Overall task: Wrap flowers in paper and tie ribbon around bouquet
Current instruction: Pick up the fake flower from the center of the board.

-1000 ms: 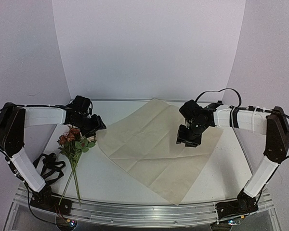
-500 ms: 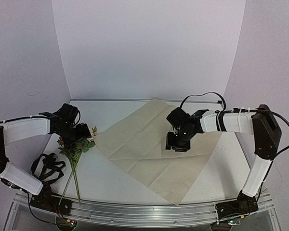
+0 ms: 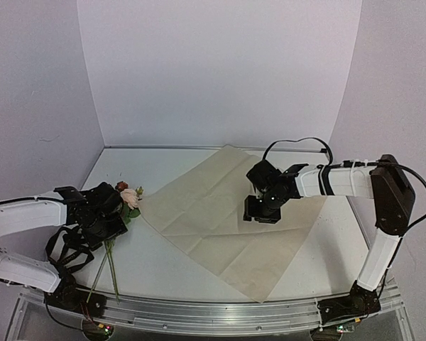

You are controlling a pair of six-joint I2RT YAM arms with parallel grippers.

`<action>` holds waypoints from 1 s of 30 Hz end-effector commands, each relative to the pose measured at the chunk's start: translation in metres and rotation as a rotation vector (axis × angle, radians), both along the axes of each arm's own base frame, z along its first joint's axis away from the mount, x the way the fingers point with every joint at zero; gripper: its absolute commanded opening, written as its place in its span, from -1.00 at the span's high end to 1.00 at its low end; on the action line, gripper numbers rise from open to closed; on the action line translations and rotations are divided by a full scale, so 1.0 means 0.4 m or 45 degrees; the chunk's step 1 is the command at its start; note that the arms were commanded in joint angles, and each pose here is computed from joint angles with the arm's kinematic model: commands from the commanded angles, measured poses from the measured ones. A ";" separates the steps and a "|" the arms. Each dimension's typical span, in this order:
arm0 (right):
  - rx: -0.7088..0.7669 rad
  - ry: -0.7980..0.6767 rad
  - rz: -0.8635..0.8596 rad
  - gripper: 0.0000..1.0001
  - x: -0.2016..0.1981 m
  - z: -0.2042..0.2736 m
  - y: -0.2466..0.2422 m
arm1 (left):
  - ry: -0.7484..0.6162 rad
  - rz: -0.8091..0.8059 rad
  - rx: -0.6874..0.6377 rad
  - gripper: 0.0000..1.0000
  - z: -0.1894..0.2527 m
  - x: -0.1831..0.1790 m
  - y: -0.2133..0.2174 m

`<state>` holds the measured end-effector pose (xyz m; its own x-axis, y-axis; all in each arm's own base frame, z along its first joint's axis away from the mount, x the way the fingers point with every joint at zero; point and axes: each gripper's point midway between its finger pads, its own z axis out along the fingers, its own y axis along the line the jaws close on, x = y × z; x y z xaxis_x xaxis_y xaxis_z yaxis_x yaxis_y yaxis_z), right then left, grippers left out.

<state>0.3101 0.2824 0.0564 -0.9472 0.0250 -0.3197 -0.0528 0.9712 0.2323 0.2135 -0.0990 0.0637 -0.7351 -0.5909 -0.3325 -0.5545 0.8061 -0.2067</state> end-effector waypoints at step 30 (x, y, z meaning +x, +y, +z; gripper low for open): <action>0.038 -0.001 0.029 -0.11 0.020 -0.044 0.037 | -0.130 0.105 0.175 1.00 -0.050 0.043 0.033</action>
